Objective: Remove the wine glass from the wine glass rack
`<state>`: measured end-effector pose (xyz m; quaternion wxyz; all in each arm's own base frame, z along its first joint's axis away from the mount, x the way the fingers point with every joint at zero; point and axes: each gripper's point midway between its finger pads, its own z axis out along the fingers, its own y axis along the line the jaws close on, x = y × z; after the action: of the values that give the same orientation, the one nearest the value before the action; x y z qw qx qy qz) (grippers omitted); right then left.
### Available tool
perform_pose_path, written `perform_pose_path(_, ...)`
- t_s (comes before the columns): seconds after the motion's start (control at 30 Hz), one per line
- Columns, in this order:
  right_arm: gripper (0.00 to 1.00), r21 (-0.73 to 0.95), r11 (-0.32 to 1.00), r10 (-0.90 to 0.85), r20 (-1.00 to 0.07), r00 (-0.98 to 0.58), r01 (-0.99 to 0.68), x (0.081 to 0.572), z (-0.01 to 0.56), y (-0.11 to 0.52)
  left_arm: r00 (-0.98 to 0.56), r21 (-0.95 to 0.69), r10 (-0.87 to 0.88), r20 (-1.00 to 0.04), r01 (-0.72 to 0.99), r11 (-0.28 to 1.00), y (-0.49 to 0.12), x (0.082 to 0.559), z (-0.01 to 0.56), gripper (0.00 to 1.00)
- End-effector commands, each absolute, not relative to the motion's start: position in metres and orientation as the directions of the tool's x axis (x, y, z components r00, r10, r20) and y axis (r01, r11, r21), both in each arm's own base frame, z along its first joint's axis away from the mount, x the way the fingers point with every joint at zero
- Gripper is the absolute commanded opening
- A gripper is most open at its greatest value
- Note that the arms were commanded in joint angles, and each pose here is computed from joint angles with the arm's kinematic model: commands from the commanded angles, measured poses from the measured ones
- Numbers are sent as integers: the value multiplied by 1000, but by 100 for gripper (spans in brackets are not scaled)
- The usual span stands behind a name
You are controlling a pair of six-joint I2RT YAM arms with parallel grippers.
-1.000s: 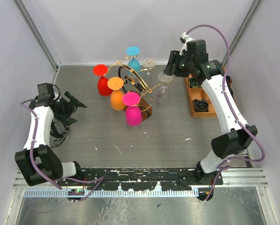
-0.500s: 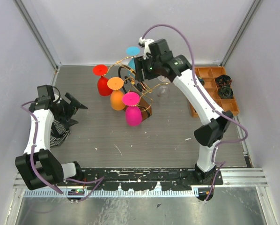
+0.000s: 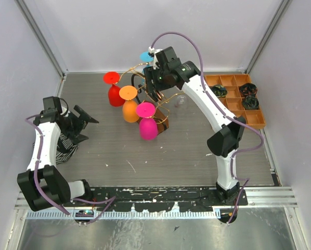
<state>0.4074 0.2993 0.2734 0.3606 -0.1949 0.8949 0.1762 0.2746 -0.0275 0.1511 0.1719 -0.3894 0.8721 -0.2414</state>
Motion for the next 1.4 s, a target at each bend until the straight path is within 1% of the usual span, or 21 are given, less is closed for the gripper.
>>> perform_pose_path(0.0,68,259,878,-98,-726,-680,-402,425,283,315,-654,-566,-750,-100,-582,584,-31,272,149,98)
perform_pose_path(0.13,68,329,884,-5,-705,-709,-333,436,280,319,-660,-564,-745,-96,-580,587,-32,271,147,98)
perform_pose_path(0.27,67,346,893,47,-707,-706,-287,445,281,317,-664,-562,-742,-90,-582,588,-32,270,145,98)
perform_pose_path(0.57,67,349,900,95,-742,-664,-262,468,291,314,-668,-564,-740,-77,-583,585,-34,268,142,98)
perform_pose_path(0.8,67,360,901,130,-757,-640,-243,487,287,312,-678,-560,-731,-79,-576,595,-34,266,142,98)
perform_pose_path(1.03,67,363,898,152,-787,-598,-248,511,290,307,-687,-562,-721,-89,-563,606,-34,267,146,98)
perform_pose_path(1.07,67,362,897,153,-793,-589,-255,513,292,307,-690,-551,-721,-67,-576,603,-34,268,140,98)
perform_pose_path(1.2,68,366,881,157,-824,-545,-300,514,313,308,-691,-553,-721,-57,-579,599,-35,269,138,98)
perform_pose_path(1.37,68,370,863,149,-836,-528,-342,508,327,311,-691,-556,-721,-57,-578,598,-35,269,138,98)
